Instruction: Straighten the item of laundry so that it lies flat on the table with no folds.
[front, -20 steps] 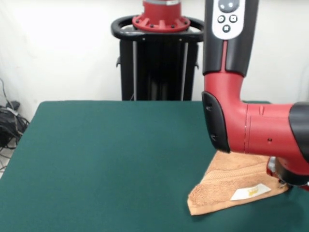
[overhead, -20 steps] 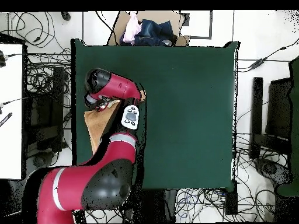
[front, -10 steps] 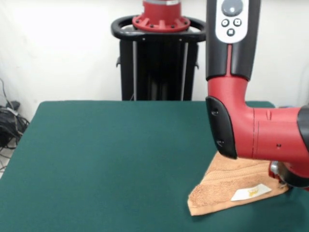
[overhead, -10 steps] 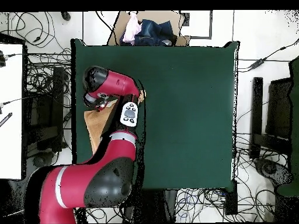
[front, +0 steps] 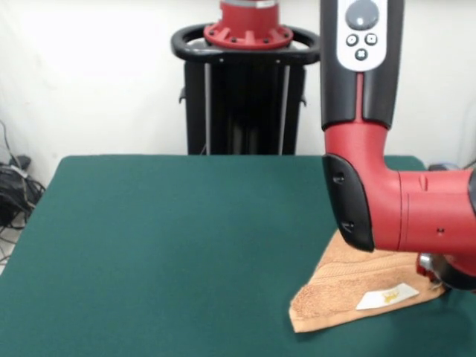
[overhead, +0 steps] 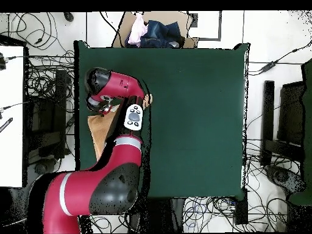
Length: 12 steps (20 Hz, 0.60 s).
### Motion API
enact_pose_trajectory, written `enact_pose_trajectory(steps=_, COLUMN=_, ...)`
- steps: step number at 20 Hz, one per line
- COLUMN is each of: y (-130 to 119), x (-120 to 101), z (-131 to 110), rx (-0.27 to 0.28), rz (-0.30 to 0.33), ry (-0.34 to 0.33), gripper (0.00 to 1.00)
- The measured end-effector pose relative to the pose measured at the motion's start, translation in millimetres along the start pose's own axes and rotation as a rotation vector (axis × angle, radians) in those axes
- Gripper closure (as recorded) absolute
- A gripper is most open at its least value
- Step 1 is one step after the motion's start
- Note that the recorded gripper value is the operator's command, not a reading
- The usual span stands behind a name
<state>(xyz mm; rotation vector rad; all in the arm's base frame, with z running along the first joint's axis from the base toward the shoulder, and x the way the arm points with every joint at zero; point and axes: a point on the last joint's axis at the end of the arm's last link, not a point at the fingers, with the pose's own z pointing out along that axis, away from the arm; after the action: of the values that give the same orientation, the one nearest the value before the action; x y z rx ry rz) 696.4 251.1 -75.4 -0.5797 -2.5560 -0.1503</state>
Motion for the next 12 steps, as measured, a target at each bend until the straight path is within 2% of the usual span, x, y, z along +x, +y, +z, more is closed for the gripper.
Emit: enact_pose_trajectory(steps=12, y=1.2, x=2.4, z=-0.1, rx=0.01, rz=-0.019, ry=-0.023, gripper=1.0)
